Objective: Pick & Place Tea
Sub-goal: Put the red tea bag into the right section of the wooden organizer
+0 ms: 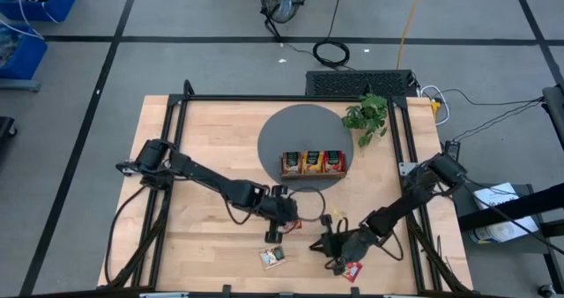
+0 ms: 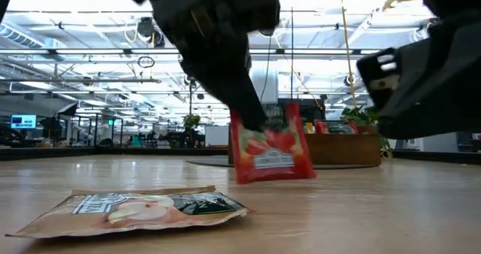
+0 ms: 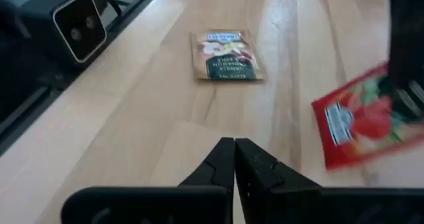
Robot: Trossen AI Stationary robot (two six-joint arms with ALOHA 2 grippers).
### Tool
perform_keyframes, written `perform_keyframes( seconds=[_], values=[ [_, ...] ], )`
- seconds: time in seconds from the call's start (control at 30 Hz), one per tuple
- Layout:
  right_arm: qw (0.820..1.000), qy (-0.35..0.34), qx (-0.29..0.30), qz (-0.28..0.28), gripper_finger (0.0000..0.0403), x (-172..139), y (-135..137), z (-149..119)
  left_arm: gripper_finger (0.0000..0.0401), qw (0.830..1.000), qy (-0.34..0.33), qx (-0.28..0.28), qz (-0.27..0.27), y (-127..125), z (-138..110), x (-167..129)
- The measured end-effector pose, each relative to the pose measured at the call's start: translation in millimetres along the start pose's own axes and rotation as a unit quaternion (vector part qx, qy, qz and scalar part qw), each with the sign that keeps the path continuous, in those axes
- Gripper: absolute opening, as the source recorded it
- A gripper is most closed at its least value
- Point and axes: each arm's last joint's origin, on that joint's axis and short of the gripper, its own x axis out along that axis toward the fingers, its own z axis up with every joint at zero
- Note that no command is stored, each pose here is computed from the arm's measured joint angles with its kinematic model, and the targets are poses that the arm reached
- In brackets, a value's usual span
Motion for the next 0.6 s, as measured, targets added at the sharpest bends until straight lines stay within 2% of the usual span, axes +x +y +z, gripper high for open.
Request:
perform_keyframes(
  seconds=[0.23, 0.4, 0.6],
  values=[
    [0.998, -0.046, 0.012, -0.035, 0.005, -19.7, 4.3, 21.1, 0.0005, 0.994, -0.021, 0.093, 0.056, -42.3, 19.1, -20.9],
    [0.993, -0.072, 0.03, -0.085, 0.0106, -24.2, -5.6, 32.4, 0.0006, 0.991, -0.042, 0.11, 0.067, -58.7, 22.0, -26.2],
    [0.988, -0.081, 0.051, -0.119, 0.0163, -17.8, -23.6, 37.6, 0.0005, 0.99, -0.049, 0.103, 0.08, -57.1, 23.9, -26.6]
  ],
)
